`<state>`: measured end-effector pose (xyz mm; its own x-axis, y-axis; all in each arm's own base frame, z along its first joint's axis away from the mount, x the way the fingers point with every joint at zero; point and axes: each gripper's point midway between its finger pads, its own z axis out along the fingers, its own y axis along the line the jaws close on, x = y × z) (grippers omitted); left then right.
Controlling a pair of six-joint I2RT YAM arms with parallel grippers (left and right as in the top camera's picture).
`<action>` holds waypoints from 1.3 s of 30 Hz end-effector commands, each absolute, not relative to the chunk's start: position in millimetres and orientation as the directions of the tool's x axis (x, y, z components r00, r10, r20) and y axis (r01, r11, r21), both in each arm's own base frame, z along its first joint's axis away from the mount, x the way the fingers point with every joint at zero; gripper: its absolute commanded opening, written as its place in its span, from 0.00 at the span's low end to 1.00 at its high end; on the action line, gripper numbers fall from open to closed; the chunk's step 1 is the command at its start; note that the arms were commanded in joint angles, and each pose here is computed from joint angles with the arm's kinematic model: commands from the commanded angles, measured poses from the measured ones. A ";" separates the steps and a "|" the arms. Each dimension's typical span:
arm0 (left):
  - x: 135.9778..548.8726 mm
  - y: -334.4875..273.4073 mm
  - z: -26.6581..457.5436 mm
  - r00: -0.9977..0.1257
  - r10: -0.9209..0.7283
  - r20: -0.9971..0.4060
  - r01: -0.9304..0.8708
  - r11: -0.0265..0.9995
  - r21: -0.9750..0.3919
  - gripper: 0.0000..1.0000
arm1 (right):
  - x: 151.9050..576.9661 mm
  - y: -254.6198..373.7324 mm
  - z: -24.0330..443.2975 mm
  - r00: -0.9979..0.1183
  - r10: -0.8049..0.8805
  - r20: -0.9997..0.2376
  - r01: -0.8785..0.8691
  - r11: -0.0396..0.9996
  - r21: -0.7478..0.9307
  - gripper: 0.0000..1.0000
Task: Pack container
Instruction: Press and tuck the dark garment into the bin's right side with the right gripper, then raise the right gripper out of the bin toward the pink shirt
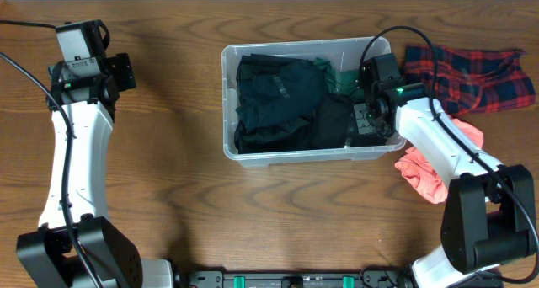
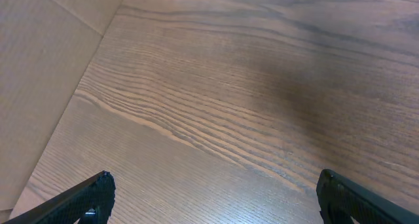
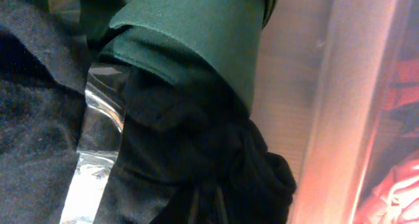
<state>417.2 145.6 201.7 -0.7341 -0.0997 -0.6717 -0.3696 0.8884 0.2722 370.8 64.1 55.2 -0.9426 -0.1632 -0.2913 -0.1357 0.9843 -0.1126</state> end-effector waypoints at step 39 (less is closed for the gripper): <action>416.0 148.4 200.6 -0.735 -0.111 -0.669 -0.384 0.881 0.276 0.98 | 300.4 -133.4 110.2 -0.763 0.569 -0.306 0.607 0.794 -0.040 0.99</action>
